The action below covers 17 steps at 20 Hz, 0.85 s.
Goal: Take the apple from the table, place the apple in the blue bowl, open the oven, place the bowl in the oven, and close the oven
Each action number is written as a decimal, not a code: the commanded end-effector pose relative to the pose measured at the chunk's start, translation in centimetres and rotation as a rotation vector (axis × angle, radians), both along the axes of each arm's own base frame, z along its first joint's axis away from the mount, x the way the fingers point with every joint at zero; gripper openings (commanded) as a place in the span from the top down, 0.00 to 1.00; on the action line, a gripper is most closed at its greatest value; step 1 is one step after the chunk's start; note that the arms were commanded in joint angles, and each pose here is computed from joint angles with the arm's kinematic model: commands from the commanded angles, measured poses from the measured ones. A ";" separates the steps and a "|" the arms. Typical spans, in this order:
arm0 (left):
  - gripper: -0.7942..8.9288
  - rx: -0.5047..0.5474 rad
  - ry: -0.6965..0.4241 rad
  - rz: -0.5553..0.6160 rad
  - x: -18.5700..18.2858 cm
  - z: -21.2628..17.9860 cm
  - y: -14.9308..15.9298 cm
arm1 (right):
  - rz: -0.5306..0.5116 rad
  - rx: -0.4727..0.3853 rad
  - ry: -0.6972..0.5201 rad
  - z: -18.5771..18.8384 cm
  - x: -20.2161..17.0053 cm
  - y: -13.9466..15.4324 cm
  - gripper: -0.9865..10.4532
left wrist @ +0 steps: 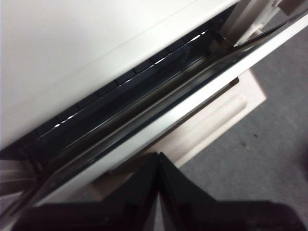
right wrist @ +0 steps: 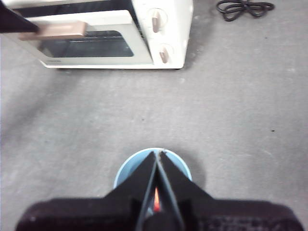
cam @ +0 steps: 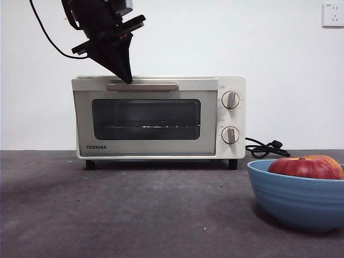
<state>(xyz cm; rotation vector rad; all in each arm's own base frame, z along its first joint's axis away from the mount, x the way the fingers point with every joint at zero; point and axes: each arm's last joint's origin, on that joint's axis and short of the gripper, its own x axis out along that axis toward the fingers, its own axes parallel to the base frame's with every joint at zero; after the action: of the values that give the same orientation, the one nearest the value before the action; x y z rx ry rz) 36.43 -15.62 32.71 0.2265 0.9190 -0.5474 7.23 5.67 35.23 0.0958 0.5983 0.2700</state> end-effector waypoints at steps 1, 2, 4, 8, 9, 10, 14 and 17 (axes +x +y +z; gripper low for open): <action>0.92 0.103 0.084 0.023 -0.1 -4.1 -1.0 | -0.005 0.036 -0.014 0.3 -0.5 -0.4 0.92; 0.92 0.094 0.085 0.031 -0.4 -4.8 -1.2 | -0.006 0.044 -0.020 0.4 -0.6 -0.6 0.92; 0.92 0.057 0.070 0.061 -1.3 -6.1 -1.2 | -0.006 0.057 -0.034 0.5 -1.0 -0.9 0.92; 0.92 0.022 0.046 0.105 -3.5 -8.0 -0.1 | -0.006 0.065 -0.043 0.6 -1.2 -1.2 0.92; 0.92 0.016 0.043 0.116 -3.8 -8.4 0.3 | -0.007 0.065 -0.043 0.6 -1.2 -1.2 0.92; 0.92 0.008 0.038 0.127 -4.1 -8.8 0.7 | -0.009 0.064 -0.045 0.6 -1.2 -1.2 0.92; 0.92 -0.012 0.044 0.162 -5.0 -10.6 1.3 | -0.009 0.065 -0.046 0.6 -1.2 -1.2 0.92; 0.92 -0.022 0.041 0.175 -5.0 -10.9 1.4 | -0.009 0.065 -0.046 0.6 -1.2 -1.2 0.92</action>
<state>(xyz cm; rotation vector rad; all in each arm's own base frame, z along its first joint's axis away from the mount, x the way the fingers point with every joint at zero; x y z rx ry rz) 29.71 -14.73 20.41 0.1313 1.1130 -0.4725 6.08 4.54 35.62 0.1393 0.5523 0.2808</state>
